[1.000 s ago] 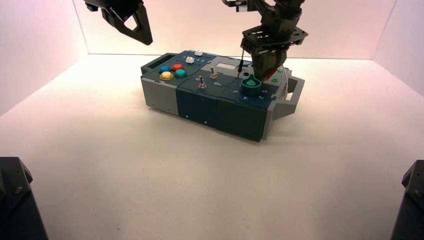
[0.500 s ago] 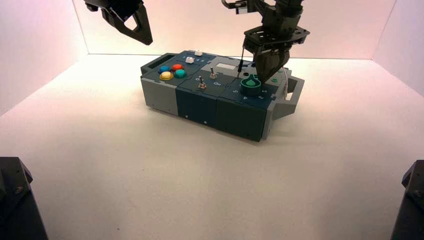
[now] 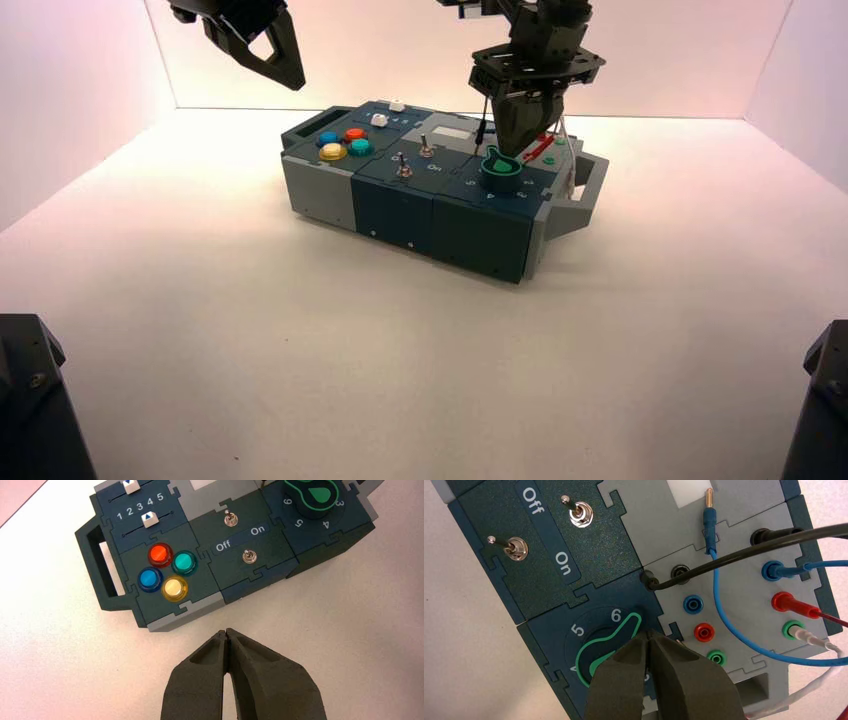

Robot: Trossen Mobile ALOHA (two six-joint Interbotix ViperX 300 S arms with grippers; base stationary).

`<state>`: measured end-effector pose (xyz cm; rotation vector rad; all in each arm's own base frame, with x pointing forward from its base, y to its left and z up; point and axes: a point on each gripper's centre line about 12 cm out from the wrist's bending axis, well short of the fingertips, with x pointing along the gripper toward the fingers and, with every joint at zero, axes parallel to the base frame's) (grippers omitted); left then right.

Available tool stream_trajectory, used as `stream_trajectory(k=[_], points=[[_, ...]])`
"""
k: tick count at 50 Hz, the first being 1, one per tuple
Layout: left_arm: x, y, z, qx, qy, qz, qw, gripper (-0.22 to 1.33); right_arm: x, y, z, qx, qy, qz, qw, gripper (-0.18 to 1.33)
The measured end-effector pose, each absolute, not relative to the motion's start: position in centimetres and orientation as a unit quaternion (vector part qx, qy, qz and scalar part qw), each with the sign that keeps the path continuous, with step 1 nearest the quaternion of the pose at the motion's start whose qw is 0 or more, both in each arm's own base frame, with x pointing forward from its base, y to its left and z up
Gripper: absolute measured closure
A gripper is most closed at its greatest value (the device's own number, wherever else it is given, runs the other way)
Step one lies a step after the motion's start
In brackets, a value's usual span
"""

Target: Turn the knob to position 6.

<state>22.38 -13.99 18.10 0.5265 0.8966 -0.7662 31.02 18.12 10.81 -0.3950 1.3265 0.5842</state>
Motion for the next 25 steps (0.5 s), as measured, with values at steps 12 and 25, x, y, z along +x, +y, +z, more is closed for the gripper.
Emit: stream_trajectory(k=[12, 25], points=[[22.41, -14.01, 18.15, 0.245, 0.417, -0.357, 0.799, 1.28, 31.13, 18.20, 10.96, -0.179, 0.602, 0.266, 0.731, 1.29], [22.39, -13.95, 18.09, 0.245, 0.419, -0.357, 0.798, 1.28, 31.12, 18.32, 11.01, -0.172, 0.603, 0.264, 0.733, 1.29]])
